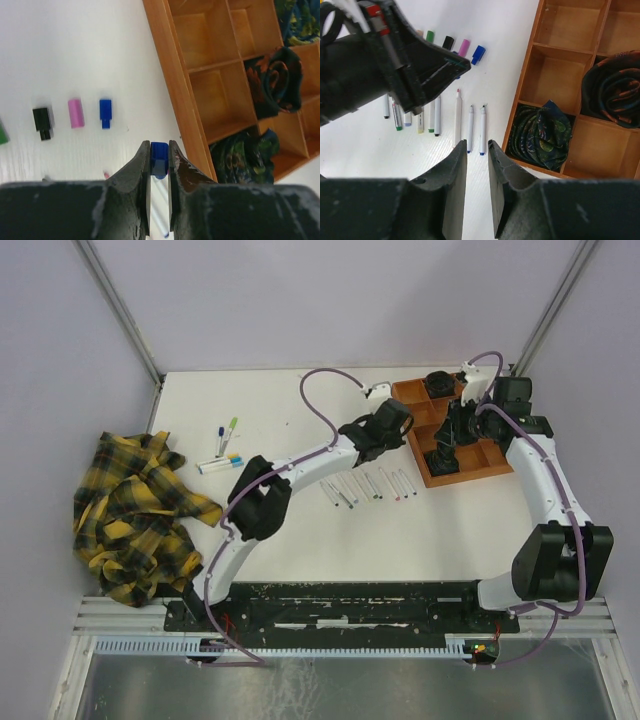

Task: Open the pen caps
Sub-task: Place the pen cap at the center of the board.

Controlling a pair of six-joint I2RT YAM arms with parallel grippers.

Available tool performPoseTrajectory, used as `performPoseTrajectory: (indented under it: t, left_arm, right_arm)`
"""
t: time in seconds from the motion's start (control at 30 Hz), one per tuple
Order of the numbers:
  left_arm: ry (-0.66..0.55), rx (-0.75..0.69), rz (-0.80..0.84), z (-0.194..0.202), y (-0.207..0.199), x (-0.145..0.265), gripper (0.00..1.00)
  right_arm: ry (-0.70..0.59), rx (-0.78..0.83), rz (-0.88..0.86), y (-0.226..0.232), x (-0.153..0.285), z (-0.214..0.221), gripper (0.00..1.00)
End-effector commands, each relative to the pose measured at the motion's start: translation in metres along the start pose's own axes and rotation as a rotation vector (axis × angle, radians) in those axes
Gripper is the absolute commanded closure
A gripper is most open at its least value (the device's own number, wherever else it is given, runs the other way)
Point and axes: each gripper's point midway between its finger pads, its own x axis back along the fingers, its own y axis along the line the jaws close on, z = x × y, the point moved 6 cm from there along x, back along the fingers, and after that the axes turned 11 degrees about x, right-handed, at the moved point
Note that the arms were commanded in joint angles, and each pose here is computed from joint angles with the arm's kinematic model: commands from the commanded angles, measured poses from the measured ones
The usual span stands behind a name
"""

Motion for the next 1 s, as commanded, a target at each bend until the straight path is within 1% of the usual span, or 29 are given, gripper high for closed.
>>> performPoseTrajectory:
  t: [0.0, 0.37, 0.7, 0.97]
  left_arm:
    - [-0.028, -0.156, -0.220, 0.000, 0.021, -0.020, 0.97]
    - [-0.027, -0.220, -0.197, 0.007, 0.015, -0.047, 0.97]
    - [-0.006, -0.207, -0.145, 0.020, 0.012, -0.062, 0.96]
    - [-0.009, -0.201, -0.122, 0.023, 0.011, -0.072, 0.91]
  right_arm:
    - [-0.067, 0.012, -0.008, 0.001, 0.008, -0.010, 0.70]
    - [-0.065, -0.008, -0.009, -0.003, 0.007, -0.008, 0.70]
    - [-0.064, -0.024, -0.022, -0.004, 0.005, -0.005, 0.70]
    - [-0.067, -0.033, -0.028, -0.004, 0.006, -0.006, 0.70]
